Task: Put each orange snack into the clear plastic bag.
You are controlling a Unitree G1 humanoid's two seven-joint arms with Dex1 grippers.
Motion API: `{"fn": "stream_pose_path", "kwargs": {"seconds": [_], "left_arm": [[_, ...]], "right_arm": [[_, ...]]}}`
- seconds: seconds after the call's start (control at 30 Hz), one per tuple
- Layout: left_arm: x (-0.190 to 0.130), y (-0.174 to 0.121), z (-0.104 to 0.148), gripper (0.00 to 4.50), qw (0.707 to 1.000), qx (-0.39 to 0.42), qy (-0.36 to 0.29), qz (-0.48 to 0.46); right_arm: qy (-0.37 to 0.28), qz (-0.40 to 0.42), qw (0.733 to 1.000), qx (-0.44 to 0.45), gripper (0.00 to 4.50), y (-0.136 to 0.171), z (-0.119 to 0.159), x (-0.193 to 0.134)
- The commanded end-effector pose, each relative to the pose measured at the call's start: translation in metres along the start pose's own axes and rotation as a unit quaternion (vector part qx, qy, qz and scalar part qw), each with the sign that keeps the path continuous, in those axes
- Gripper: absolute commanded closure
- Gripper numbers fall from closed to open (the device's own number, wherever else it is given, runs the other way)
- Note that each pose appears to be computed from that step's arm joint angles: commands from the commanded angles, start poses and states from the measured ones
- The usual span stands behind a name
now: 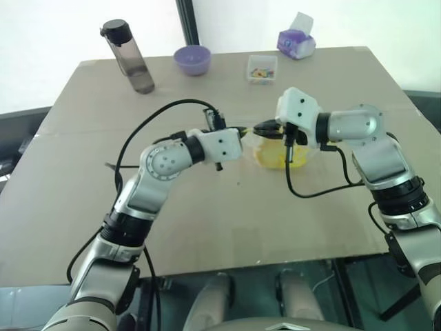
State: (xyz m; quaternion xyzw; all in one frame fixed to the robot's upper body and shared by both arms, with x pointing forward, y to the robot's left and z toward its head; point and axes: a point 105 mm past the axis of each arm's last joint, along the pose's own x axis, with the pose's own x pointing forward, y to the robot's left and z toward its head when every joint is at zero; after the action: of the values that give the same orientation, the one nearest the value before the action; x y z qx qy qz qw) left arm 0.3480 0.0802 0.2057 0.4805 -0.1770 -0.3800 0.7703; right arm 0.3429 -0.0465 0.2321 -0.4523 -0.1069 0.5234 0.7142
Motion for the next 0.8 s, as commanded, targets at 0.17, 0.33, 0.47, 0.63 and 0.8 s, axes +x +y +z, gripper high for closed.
{"fn": "stream_pose_path", "kwargs": {"seconds": [0.17,0.33,0.47,0.63,0.8], "left_arm": [[-0.003,0.007,0.003,4.5,1.0,0.018,-0.005,0.015],[-0.013,0.013,-0.013,4.5,0.999,0.024,0.022,0.023],[-0.025,0.021,-0.027,4.5,0.998,0.031,0.048,0.032],[-0.034,0.03,-0.039,4.5,0.996,0.041,0.068,0.039],[-0.035,0.032,-0.04,4.5,0.996,0.044,0.067,0.041]], "right_arm": [[0.0,-0.027,1.0,-0.014,4.49,-0.012,0.003,-0.011],[0.036,-0.042,0.998,-0.007,4.49,-0.017,-0.016,-0.028],[0.071,-0.058,0.996,0.002,4.49,-0.02,-0.033,-0.047],[0.111,-0.078,0.991,0.013,4.49,-0.023,-0.051,-0.072],[0.152,-0.101,0.983,0.022,4.49,-0.027,-0.067,-0.096]]}}
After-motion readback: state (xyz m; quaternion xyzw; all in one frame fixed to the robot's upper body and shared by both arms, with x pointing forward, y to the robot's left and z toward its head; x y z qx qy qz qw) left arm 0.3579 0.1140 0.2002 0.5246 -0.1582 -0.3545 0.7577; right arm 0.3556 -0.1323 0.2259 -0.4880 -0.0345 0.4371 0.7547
